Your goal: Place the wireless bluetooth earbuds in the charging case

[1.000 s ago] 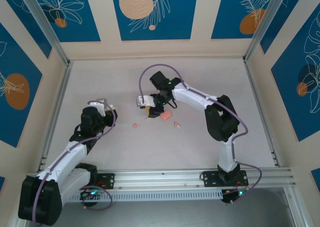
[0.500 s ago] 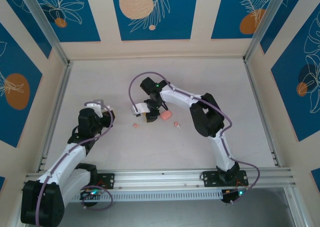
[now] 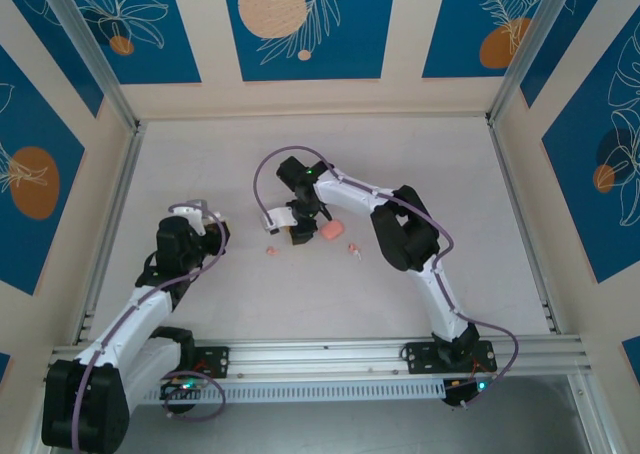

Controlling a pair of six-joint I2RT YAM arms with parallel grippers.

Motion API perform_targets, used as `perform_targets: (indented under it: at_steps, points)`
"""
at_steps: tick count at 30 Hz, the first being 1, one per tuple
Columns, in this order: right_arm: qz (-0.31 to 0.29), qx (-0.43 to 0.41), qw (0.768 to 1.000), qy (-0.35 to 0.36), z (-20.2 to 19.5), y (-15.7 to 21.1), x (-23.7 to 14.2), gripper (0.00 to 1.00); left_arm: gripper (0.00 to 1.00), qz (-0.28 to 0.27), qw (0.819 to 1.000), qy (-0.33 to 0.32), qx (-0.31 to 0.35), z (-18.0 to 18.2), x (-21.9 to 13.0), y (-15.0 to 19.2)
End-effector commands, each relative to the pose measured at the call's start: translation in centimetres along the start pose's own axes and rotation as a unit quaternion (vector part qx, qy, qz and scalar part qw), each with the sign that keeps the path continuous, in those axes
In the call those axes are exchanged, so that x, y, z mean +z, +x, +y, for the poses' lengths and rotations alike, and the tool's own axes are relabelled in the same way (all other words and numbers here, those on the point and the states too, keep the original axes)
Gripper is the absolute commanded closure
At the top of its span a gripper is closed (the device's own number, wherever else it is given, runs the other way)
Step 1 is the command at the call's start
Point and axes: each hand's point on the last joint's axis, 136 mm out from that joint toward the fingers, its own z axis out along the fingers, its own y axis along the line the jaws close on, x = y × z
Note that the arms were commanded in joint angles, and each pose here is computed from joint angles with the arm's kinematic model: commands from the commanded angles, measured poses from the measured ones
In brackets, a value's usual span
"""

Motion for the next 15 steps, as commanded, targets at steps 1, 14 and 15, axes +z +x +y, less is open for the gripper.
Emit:
perform_targets:
  at_steps: [1, 14, 15]
  points:
    - [0.003, -0.001, 1.0, -0.015, 0.3, -0.2, 0.6, 0.64, 0.85, -0.002, 1.0, 0.008, -0.007, 0.0, 0.1, -0.1]
    - [0.042, 0.016, 0.999, -0.026, 0.4, 0.8, 1.6, 0.74, 0.85, -0.001, 1.0, 0.009, -0.007, 0.0, 0.1, 0.0]
    - [0.043, 0.016, 0.999, -0.025, 0.3, 0.9, 1.6, 0.75, 0.85, 0.0, 1.0, 0.009, -0.006, 0.0, 0.1, 0.0]
